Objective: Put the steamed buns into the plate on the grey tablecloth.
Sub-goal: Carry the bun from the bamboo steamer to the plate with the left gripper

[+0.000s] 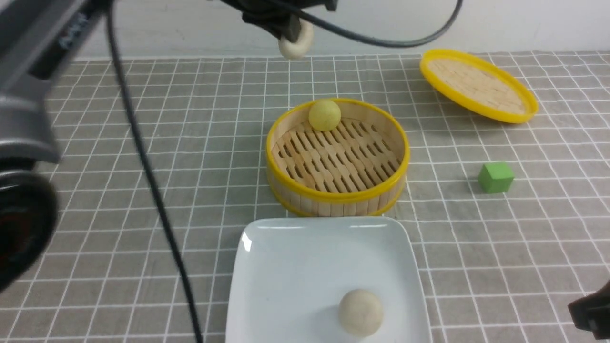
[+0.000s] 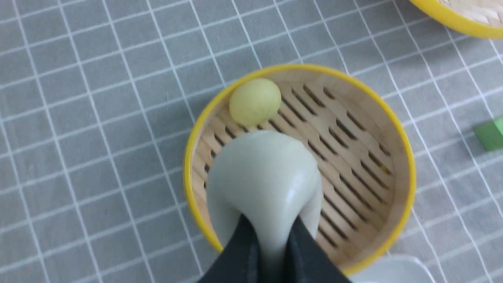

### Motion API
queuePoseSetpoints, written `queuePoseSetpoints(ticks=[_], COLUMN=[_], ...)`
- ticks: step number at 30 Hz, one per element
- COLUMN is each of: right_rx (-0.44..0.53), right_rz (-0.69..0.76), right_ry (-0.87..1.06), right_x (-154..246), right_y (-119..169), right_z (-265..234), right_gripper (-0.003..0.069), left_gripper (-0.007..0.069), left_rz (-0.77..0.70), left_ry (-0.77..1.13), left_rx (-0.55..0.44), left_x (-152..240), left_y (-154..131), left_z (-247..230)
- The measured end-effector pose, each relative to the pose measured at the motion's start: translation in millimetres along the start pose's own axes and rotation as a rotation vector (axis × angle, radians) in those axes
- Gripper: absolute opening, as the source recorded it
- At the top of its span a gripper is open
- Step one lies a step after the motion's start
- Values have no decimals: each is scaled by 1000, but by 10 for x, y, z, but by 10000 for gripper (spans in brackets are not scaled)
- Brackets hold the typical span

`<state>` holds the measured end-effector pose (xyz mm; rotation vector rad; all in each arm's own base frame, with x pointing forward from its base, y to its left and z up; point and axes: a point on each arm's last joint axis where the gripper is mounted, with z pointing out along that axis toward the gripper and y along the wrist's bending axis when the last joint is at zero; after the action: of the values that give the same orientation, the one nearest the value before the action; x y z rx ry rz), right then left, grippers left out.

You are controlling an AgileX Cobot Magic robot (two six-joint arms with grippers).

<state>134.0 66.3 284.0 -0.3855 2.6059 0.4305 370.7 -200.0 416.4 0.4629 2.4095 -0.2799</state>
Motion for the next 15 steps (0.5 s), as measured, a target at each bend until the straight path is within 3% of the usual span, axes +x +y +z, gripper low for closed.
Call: queuePoseSetpoints(ticks=[7, 10, 15], right_rx=[2, 1, -1], right_rz=[30, 32, 34], right_ry=[6, -2, -3], right_x=[31, 29, 28], right_y=[-13, -15, -13], right_z=[41, 50, 50], right_gripper=[8, 12, 16], left_gripper=[43, 43, 43], left_rz=[24, -44, -122], left_ry=[271, 376, 365], left_rx=[104, 211, 357], left_x=[994, 1648, 2069], left_y=[-4, -40, -121], left_z=[-274, -63, 289])
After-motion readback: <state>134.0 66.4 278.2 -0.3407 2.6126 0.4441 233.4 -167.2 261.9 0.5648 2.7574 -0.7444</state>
